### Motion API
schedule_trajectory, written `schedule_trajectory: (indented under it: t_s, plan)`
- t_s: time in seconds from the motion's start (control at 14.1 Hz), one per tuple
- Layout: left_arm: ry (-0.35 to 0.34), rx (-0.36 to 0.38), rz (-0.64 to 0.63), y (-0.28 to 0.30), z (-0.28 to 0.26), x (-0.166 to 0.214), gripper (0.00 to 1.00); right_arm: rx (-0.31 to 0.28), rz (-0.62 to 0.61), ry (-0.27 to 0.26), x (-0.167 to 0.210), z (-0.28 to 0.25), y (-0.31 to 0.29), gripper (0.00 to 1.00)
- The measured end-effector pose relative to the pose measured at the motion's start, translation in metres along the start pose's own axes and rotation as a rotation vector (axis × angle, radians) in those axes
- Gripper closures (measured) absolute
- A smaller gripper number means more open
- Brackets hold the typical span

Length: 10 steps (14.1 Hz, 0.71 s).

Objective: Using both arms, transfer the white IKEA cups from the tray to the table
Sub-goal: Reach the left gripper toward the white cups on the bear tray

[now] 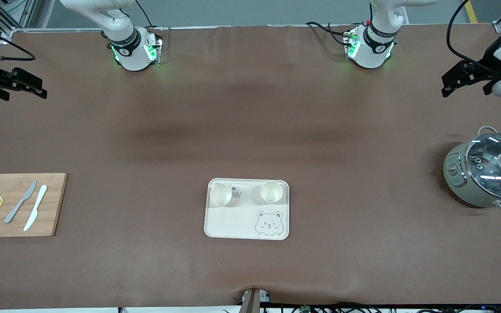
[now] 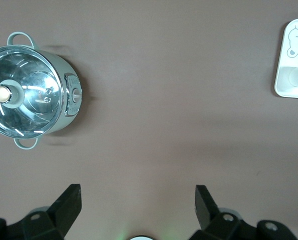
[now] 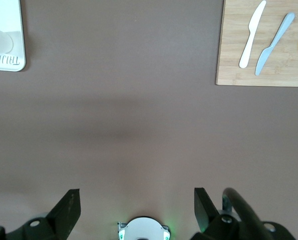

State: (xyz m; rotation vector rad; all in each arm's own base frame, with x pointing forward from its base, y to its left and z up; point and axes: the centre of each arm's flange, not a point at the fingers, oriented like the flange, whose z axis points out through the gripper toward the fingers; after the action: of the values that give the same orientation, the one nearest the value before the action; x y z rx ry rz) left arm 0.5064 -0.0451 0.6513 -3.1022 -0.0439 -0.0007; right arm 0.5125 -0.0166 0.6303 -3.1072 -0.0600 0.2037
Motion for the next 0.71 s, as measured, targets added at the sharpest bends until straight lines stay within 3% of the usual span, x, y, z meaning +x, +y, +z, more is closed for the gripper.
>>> schedule_trajectory:
  t_s: [0.36, 0.71]
  plan:
    - [-0.012, 0.001, 0.001, 0.0, 0.005, 0.003, 0.0, -0.002, -0.008, 0.011, 0.0, -0.005, -0.004, 0.0]
    - [-0.091, 0.006, 0.033, 0.019, 0.05, 0.034, 0.0, -0.004, -0.004, 0.01, 0.001, -0.005, -0.002, 0.0]
